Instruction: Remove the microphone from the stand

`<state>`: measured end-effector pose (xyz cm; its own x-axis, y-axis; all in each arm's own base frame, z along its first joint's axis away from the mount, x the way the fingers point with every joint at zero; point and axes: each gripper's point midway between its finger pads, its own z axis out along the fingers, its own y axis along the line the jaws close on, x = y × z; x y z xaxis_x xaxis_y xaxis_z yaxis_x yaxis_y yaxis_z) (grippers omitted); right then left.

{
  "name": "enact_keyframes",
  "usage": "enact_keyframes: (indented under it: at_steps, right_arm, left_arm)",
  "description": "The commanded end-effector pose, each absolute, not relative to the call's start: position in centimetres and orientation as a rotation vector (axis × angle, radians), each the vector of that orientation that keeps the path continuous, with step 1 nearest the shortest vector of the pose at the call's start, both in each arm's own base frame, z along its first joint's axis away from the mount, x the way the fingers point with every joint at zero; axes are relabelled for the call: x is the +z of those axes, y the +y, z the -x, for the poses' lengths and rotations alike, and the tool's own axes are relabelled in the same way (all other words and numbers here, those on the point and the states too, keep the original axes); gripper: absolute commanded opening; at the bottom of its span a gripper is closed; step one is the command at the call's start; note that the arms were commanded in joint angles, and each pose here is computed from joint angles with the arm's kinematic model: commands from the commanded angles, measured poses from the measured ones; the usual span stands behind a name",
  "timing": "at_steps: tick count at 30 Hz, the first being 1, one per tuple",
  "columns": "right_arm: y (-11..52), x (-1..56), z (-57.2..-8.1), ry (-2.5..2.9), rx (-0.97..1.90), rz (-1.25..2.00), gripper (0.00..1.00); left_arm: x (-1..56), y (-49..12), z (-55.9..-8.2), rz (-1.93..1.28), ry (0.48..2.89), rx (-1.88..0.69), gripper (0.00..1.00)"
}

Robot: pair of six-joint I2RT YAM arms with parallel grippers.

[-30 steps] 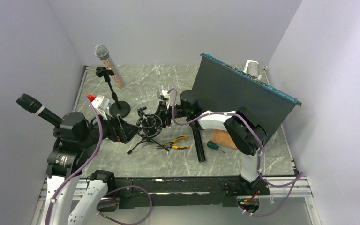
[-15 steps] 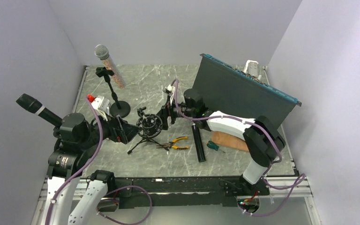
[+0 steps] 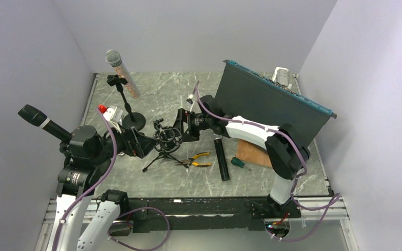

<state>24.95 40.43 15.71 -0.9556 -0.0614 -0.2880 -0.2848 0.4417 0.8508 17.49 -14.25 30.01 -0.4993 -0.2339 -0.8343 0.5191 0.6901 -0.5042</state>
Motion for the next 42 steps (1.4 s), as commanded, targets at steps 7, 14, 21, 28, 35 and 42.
enact_keyframes:
  at_steps: [7, 14, 21, 28, 35, 42]
  right_arm:
    - [43.4, 19.1, -25.7, 2.521, 1.853, -0.003, 0.67]
    - [44.5, 19.4, -25.5, 2.514, 1.919, 0.023, 0.59]
    - [44.8, 19.0, -25.0, 2.503, 1.976, 0.015, 0.42]
    - [44.8, 18.4, -24.4, 2.506, 2.007, 0.017, 0.42]
    - [44.9, 17.8, -24.2, 2.517, 2.020, 0.016, 0.39]
    - [44.9, 17.2, -24.2, 2.518, 2.021, 0.014, 0.25]
  left_arm:
    - [28.0, -13.7, -17.3, -0.190, 1.956, -0.895, 0.98]
    - [28.0, -13.7, -17.2, -0.186, 1.955, -0.895, 0.98]
    - [28.1, -13.7, -17.2, -0.191, 1.960, -0.895, 0.98]
    - [28.1, -13.7, -17.2, -0.192, 1.962, -0.897, 0.98]
    - [28.2, -13.7, -17.1, -0.190, 1.960, -0.894, 0.98]
    - [28.3, -13.6, -16.9, -0.192, 1.959, -0.890, 0.98]
